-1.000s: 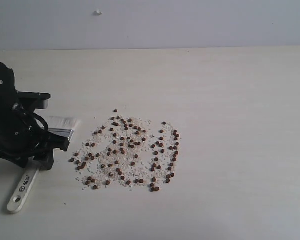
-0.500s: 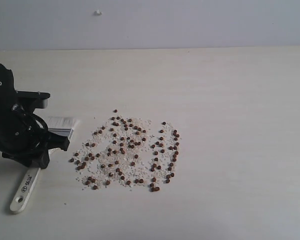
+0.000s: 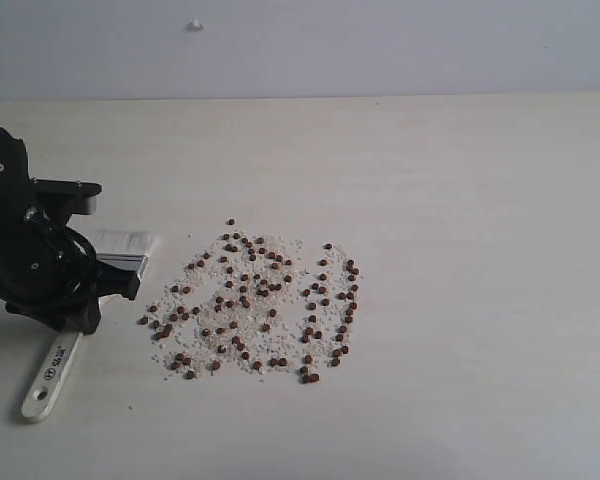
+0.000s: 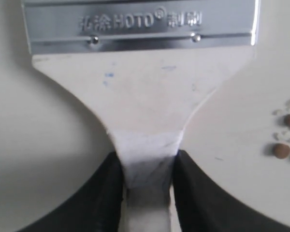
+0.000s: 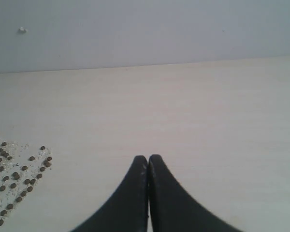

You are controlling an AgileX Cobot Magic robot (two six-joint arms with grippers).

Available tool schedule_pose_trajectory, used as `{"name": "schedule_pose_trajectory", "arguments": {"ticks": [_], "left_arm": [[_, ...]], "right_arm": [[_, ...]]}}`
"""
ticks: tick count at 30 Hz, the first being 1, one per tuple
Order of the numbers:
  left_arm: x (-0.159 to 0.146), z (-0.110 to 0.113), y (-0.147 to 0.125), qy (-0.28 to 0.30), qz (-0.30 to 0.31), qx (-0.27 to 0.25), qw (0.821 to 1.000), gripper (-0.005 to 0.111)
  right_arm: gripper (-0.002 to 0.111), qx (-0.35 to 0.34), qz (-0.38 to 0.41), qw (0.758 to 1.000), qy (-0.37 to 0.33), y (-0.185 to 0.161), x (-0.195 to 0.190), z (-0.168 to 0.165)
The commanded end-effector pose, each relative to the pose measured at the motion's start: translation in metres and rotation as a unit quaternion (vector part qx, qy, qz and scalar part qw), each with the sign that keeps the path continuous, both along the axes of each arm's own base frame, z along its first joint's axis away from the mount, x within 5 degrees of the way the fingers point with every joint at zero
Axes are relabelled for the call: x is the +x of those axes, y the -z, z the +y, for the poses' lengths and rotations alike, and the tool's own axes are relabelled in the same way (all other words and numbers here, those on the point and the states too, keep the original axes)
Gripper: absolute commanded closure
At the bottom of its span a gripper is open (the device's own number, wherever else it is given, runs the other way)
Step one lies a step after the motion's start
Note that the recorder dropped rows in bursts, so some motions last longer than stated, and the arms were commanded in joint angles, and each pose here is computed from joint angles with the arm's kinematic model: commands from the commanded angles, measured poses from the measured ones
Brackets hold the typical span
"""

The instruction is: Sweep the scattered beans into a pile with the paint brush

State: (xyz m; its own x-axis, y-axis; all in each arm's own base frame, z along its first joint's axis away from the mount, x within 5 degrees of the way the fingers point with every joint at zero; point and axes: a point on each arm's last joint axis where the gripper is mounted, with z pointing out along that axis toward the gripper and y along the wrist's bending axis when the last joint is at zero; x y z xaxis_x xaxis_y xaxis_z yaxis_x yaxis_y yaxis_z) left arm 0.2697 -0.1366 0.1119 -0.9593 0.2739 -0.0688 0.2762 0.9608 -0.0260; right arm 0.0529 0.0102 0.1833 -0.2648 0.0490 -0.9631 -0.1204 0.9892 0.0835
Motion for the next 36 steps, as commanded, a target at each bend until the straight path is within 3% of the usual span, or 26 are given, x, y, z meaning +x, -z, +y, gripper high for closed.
{"name": "schedule_pose_trajectory", "arguments": {"ticks": [1, 19, 29, 33, 36], "left_arm": [[-0.003, 0.0, 0.002, 0.011, -0.001, 0.004, 1.0, 0.107], [-0.001, 0.001, -0.042, 0.025, -0.069, -0.017, 0.997, 0.107], [0.005, -0.002, -0.061, 0.073, -0.084, -0.015, 0.994, 0.107], [0.004, -0.001, -0.074, 0.077, -0.101, -0.022, 0.992, 0.107], [0.003, -0.001, -0.083, 0.087, -0.111, -0.024, 0.99, 0.107]], "right_arm": [[0.108, 0.002, -0.002, 1.0, 0.003, 0.001, 0.0, 0.0], [0.108, 0.0, -0.002, 1.0, 0.003, 0.001, 0.0, 0.0], [0.108, 0.001, -0.017, 1.0, 0.006, -0.002, 0.001, -0.001], [0.108, 0.008, -0.098, 0.995, 0.022, -0.016, 0.003, -0.004], [0.108, 0.071, -0.161, 0.983, 0.042, -0.029, 0.003, -0.006]]}}
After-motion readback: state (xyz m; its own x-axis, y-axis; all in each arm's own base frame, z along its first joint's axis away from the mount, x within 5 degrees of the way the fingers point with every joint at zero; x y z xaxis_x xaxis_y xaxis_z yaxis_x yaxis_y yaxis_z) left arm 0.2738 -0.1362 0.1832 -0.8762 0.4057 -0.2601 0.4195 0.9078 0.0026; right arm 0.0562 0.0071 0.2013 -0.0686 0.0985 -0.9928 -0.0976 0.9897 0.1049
